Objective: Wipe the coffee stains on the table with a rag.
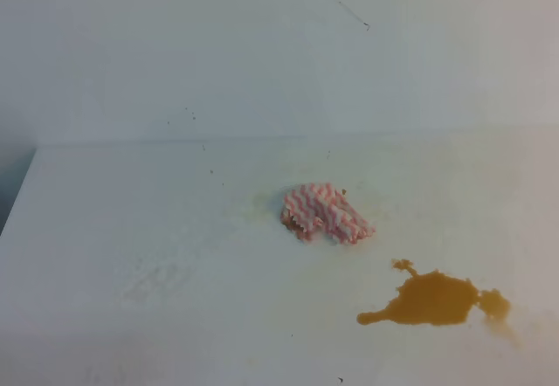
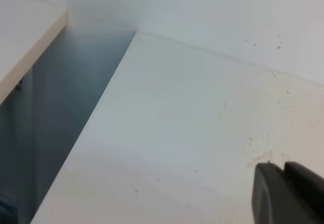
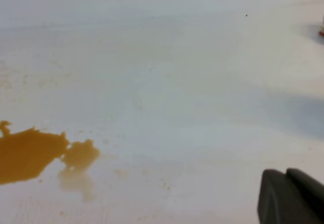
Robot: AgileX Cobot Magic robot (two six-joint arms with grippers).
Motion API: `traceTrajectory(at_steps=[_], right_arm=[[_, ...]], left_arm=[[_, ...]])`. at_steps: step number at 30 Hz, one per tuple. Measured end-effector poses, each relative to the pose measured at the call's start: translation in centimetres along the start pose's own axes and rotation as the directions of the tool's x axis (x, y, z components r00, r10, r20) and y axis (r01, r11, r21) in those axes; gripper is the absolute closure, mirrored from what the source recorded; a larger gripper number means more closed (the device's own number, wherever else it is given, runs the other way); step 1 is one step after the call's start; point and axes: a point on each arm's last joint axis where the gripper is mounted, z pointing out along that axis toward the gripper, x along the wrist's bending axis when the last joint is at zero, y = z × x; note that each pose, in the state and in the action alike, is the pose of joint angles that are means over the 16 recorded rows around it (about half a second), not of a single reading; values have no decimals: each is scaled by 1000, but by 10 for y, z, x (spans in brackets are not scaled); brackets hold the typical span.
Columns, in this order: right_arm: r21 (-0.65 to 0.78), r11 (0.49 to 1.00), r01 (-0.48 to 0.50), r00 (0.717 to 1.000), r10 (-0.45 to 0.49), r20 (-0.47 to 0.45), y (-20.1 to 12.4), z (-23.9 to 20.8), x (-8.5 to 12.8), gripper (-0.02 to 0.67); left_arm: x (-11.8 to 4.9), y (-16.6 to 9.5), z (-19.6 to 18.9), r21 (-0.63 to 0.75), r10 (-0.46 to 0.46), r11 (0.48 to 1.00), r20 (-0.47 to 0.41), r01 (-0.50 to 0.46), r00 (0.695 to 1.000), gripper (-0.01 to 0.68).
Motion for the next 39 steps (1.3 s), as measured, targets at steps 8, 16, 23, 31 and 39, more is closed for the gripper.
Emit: traceTrajectory(at_steps=[8, 16, 23, 31, 39], right_arm=[[-2, 1000, -13, 1000, 13, -5, 0, 0, 0, 651], [-32, 962, -271, 960, 268, -82, 5, 0, 6, 651], [-19, 743, -669, 730, 651, -208, 14, -2, 13, 651], [14, 547, -837, 523, 806, -277, 20, -3, 14, 651], [10, 598, -801, 572, 770, -283, 19, -3, 15, 651]], left_arm=[[0, 0, 0, 0, 0, 1000, 0, 0, 1000, 676], [0, 1, 0, 0, 0, 1000, 0, 0, 1000, 676], [-1, 2, -1, -4, 0, 1000, 2, 0, 1000, 676], [-1, 3, -1, -4, 0, 1000, 2, 0, 1000, 676], [-1, 3, 0, -2, 0, 1000, 1, 0, 1000, 676]])
